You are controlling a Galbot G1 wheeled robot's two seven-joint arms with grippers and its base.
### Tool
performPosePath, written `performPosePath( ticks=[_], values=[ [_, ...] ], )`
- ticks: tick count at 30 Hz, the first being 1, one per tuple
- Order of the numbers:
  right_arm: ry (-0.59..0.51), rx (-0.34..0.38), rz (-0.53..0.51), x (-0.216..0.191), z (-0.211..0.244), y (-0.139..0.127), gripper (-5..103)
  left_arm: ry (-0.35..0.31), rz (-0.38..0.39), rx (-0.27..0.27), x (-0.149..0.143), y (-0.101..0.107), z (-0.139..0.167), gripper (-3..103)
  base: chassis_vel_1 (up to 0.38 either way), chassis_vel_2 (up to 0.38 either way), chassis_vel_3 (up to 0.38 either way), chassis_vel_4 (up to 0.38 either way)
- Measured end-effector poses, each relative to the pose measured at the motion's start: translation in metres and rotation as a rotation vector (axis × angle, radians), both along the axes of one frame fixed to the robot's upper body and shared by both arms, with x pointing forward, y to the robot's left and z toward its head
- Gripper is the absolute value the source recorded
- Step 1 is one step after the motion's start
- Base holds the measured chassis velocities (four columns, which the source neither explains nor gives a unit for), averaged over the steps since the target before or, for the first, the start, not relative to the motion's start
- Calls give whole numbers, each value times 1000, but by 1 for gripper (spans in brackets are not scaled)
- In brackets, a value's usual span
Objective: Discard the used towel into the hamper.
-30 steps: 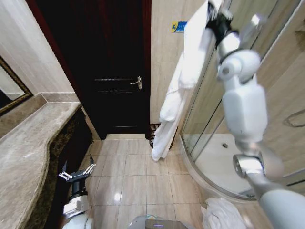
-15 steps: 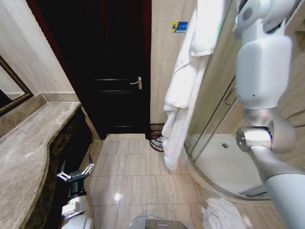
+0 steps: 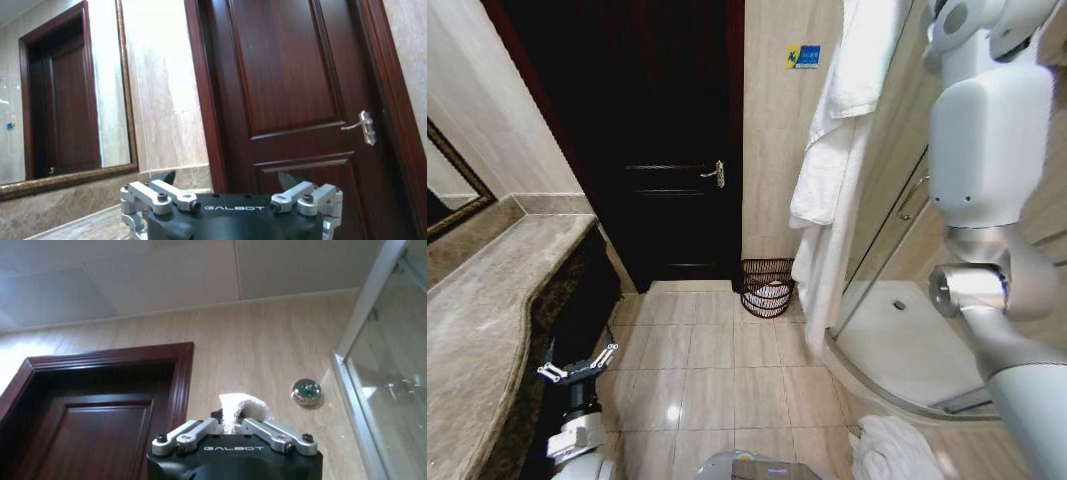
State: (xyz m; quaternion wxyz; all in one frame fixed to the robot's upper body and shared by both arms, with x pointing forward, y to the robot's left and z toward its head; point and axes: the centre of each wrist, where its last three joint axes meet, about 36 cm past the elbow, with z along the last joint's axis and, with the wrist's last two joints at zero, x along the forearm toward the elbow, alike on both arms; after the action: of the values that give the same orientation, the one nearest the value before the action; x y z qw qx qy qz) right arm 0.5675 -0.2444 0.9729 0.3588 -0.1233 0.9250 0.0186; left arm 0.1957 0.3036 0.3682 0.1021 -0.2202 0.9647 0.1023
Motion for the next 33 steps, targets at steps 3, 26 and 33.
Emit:
performPosePath(
  ticks=[3, 26, 33],
  values=[
    [-4, -3, 3, -4, 4, -1, 2, 1, 4, 0, -1, 2, -1, 100, 0, 0, 0, 0],
    [-42, -26, -10, -19, 50, 2, 2, -9, 4, -17, -2, 2, -2, 100, -2, 3, 5, -3],
    [-47, -21, -7, -18, 63, 6, 2, -15, 5, -18, -2, 4, -1, 100, -21, 25, 17, -27]
  ],
)
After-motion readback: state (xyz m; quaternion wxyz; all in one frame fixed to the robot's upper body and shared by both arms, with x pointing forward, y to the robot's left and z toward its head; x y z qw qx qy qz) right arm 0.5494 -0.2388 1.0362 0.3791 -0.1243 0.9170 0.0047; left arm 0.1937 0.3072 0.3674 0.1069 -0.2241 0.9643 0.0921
